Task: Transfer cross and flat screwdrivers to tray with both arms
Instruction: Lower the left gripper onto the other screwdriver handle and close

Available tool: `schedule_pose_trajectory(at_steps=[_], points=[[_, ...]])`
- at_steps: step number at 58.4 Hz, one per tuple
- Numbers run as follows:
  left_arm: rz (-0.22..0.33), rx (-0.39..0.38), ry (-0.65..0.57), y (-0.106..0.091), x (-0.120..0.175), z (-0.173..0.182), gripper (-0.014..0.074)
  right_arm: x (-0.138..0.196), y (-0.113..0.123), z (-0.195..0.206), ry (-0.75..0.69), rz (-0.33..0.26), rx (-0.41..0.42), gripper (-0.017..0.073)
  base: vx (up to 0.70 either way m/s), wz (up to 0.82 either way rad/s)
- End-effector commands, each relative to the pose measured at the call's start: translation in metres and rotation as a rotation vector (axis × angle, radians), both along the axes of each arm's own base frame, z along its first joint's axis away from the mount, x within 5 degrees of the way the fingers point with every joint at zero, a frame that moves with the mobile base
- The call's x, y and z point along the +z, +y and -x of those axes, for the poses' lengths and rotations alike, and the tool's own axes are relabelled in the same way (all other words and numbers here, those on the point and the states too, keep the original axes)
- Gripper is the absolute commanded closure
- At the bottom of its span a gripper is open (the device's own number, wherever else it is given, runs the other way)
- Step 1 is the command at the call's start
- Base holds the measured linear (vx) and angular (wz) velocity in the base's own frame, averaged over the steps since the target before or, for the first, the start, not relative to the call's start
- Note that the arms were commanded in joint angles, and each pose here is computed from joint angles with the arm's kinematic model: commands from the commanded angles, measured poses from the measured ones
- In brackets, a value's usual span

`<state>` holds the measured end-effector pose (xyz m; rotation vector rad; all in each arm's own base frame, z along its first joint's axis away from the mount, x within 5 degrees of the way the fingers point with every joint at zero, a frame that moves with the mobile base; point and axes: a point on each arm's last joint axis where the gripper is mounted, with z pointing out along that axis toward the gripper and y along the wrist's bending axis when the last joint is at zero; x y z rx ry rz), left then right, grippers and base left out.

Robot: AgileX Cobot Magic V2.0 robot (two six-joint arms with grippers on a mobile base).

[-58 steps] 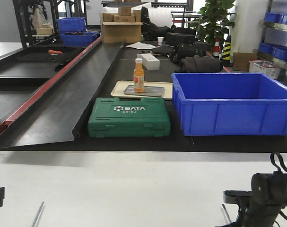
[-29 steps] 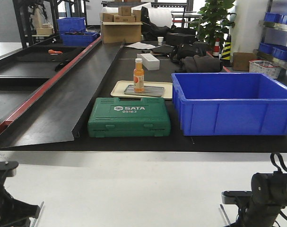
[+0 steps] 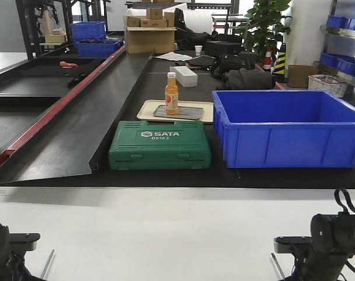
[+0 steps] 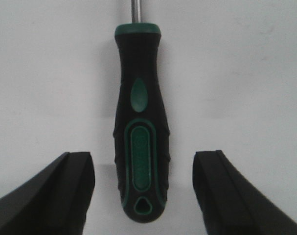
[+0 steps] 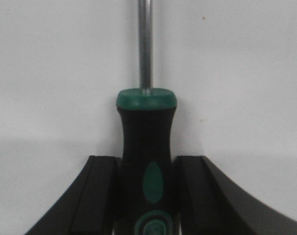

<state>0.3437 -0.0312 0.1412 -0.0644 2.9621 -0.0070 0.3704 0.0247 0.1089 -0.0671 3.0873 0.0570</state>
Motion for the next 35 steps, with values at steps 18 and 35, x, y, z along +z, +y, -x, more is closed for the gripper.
schedule_pose_trajectory(at_steps=[18,35], points=[[0.0,-0.018,-0.025,-0.001,0.021,-0.03,0.0038,0.004,0.003,0.001,0.008,-0.03,-0.013,0.0567,0.0,0.0],[0.003,0.037,0.053,-0.001,-0.002,-0.03,0.0038,0.004,0.003,0.001,0.005,-0.03,-0.01,0.0567,0.0,0.0]])
